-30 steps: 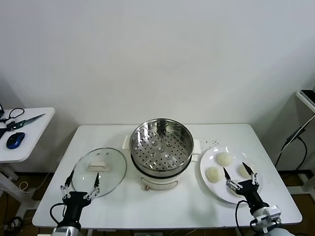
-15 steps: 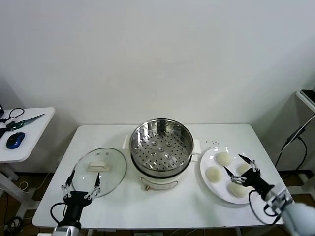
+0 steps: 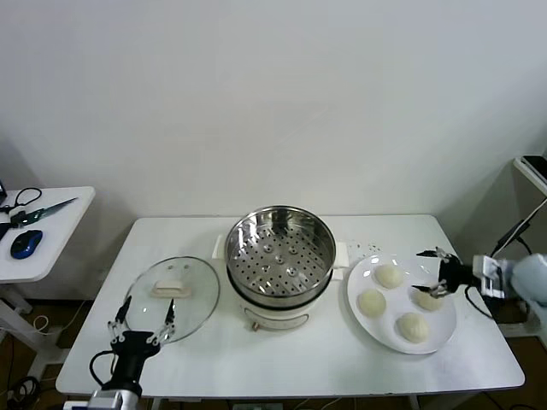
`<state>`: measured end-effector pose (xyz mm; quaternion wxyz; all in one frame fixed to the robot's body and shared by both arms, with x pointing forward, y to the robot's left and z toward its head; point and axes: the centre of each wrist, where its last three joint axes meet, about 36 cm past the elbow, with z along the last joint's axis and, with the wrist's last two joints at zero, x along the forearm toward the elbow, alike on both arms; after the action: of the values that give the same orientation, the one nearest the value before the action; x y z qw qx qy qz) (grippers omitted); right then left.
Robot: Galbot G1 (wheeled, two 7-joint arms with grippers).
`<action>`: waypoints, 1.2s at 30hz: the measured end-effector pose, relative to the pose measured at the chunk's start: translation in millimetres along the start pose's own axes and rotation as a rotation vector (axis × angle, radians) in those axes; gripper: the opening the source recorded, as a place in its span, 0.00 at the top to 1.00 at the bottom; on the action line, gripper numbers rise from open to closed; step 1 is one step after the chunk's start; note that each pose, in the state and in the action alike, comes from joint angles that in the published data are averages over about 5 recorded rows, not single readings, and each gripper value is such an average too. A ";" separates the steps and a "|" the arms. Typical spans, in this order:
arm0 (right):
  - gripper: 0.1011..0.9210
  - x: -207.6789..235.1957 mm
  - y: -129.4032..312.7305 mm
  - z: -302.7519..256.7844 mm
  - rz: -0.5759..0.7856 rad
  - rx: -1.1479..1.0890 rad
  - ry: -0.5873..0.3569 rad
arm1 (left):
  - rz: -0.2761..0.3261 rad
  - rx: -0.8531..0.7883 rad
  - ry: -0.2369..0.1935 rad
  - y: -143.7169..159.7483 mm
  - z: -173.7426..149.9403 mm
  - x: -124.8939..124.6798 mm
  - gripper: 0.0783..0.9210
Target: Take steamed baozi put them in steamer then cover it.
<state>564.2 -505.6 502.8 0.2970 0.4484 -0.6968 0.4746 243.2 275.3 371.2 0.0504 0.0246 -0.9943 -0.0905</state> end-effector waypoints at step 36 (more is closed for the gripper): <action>0.12 -136.2 -70.8 -74.9 -0.319 0.130 0.224 | 0.013 -0.028 0.062 6.0 14.3 -1.4 0.12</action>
<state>684.8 -399.8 444.4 0.4146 0.5157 -0.5472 0.5125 242.8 283.9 358.1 0.0822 0.0202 -0.9910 -0.1035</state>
